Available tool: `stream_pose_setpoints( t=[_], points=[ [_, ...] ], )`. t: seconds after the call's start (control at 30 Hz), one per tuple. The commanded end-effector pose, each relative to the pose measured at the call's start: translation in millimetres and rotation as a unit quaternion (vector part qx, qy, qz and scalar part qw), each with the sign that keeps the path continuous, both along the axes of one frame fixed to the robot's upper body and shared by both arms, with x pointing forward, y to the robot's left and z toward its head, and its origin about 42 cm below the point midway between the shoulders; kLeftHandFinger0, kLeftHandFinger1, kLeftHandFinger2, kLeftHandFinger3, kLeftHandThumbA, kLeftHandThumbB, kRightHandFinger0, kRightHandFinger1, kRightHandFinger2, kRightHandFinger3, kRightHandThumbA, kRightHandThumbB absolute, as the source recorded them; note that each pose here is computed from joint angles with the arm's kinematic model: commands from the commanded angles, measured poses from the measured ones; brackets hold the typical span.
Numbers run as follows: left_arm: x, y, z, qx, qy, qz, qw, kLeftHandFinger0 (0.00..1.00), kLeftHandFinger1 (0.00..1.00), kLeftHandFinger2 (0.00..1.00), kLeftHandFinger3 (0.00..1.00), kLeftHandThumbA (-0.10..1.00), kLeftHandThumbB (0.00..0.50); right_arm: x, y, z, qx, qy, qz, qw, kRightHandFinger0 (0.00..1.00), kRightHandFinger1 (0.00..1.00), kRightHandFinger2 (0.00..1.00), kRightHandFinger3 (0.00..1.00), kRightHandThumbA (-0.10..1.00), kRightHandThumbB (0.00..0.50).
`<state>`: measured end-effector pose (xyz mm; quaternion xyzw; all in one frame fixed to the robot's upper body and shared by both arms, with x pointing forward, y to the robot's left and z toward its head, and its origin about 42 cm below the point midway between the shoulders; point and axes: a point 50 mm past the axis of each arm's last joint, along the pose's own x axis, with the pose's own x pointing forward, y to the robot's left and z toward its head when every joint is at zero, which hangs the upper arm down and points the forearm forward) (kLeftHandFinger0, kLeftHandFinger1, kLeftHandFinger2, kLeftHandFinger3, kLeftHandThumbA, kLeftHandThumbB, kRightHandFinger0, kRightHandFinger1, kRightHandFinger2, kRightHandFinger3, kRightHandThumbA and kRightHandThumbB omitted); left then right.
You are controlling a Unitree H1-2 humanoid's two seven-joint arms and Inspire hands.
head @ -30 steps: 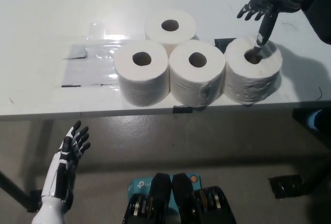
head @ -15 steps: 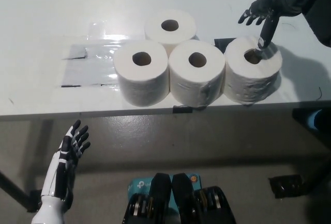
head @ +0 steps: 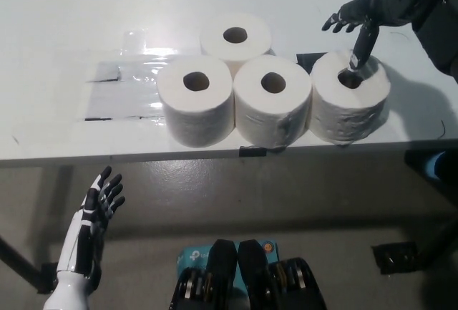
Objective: A few rolls of toilet paper are kept infront of the robot and the robot uses its right hand to lift one of the rolls and and places it on top of the other rolls to stack it.
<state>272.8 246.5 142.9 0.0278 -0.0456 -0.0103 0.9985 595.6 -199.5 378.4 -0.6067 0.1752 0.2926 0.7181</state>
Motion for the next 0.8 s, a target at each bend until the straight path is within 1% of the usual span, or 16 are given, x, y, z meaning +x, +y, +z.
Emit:
stream_pose_setpoints(
  t=[0.0, 0.03, 0.1, 0.17, 0.27, 0.3, 0.33, 0.37, 0.43, 0.53, 0.57, 0.6, 0.63, 0.7, 0.77],
  points=[
    [0, 1, 13, 0.006, -0.030, -0.010, 0.999, 1.00, 1.00, 1.00, 1.00, 1.00, 0.053, 3, 11, 30, 0.014, -0.050, 0.013, 0.999, 1.00, 1.00, 1.00, 1.00, 0.84, 0.399],
    [0, 1, 14, 0.005, -0.029, -0.011, 1.000, 1.00, 1.00, 1.00, 1.00, 1.00, 0.055, 3, 11, 29, 0.016, -0.049, 0.010, 0.999, 1.00, 1.00, 1.00, 1.00, 0.84, 0.399],
    [0, 1, 14, 0.008, -0.027, -0.009, 1.000, 1.00, 1.00, 1.00, 1.00, 1.00, 0.089, 3, 10, 29, 0.009, -0.049, 0.015, 0.999, 1.00, 1.00, 1.00, 1.00, 0.85, 0.391],
    [0, 1, 14, 0.008, -0.028, -0.009, 1.000, 1.00, 1.00, 1.00, 1.00, 1.00, 0.104, 3, 8, 29, 0.020, -0.043, 0.010, 0.999, 1.00, 1.00, 1.00, 1.00, 0.84, 0.421],
    [0, 2, 13, 0.009, -0.028, -0.009, 1.000, 1.00, 1.00, 1.00, 1.00, 1.00, 0.109, 3, 7, 28, 0.033, -0.038, 0.007, 0.999, 1.00, 1.00, 1.00, 1.00, 0.82, 0.422],
    [1, 3, 13, 0.007, -0.028, -0.009, 1.000, 1.00, 1.00, 1.00, 1.00, 1.00, 0.112, 3, 6, 27, 0.034, -0.035, 0.006, 0.999, 1.00, 1.00, 1.00, 1.00, 0.81, 0.401],
    [1, 3, 13, 0.005, -0.028, -0.009, 1.000, 1.00, 1.00, 1.00, 1.00, 1.00, 0.114, 3, 5, 27, 0.034, -0.034, 0.007, 0.999, 1.00, 1.00, 1.00, 1.00, 0.81, 0.395],
    [1, 3, 13, 0.005, -0.029, -0.010, 1.000, 1.00, 1.00, 1.00, 1.00, 1.00, 0.114, 3, 5, 26, 0.028, -0.036, 0.009, 0.999, 1.00, 1.00, 1.00, 1.00, 0.81, 0.393],
    [1, 3, 13, 0.005, -0.028, -0.010, 1.000, 1.00, 1.00, 1.00, 1.00, 1.00, 0.113, 3, 4, 24, 0.036, -0.030, -0.005, 0.999, 1.00, 1.00, 1.00, 1.00, 0.77, 0.401],
    [1, 3, 14, 0.005, -0.029, -0.010, 1.000, 1.00, 1.00, 1.00, 1.00, 1.00, 0.110, 3, 2, 21, 0.019, -0.033, 0.000, 0.999, 1.00, 1.00, 1.00, 1.00, 0.82, 0.403],
    [1, 2, 14, 0.004, -0.030, -0.010, 0.999, 1.00, 1.00, 1.00, 1.00, 1.00, 0.123, 3, 3, 20, 0.011, -0.034, 0.002, 0.999, 1.00, 1.00, 1.00, 1.00, 0.84, 0.397],
    [1, 2, 14, 0.003, -0.030, -0.010, 0.999, 1.00, 1.00, 1.00, 1.00, 1.00, 0.124, 3, 3, 19, 0.012, -0.030, 0.004, 0.999, 1.00, 1.00, 1.00, 1.00, 0.84, 0.394],
    [1, 3, 15, 0.004, -0.032, -0.009, 0.999, 1.00, 1.00, 1.00, 1.00, 1.00, 0.123, 3, 3, 20, 0.016, -0.028, 0.004, 0.999, 1.00, 1.00, 1.00, 1.00, 0.83, 0.401],
    [1, 3, 15, 0.002, -0.033, -0.009, 0.999, 1.00, 1.00, 1.00, 1.00, 1.00, 0.123, 3, 2, 20, 0.009, -0.029, 0.004, 1.000, 1.00, 1.00, 1.00, 1.00, 0.82, 0.419],
    [1, 3, 15, 0.003, -0.032, -0.009, 0.999, 1.00, 1.00, 1.00, 1.00, 1.00, 0.113, 4, 1, 21, 0.008, -0.028, 0.001, 1.000, 1.00, 1.00, 1.00, 1.00, 0.80, 0.423]
  ],
)
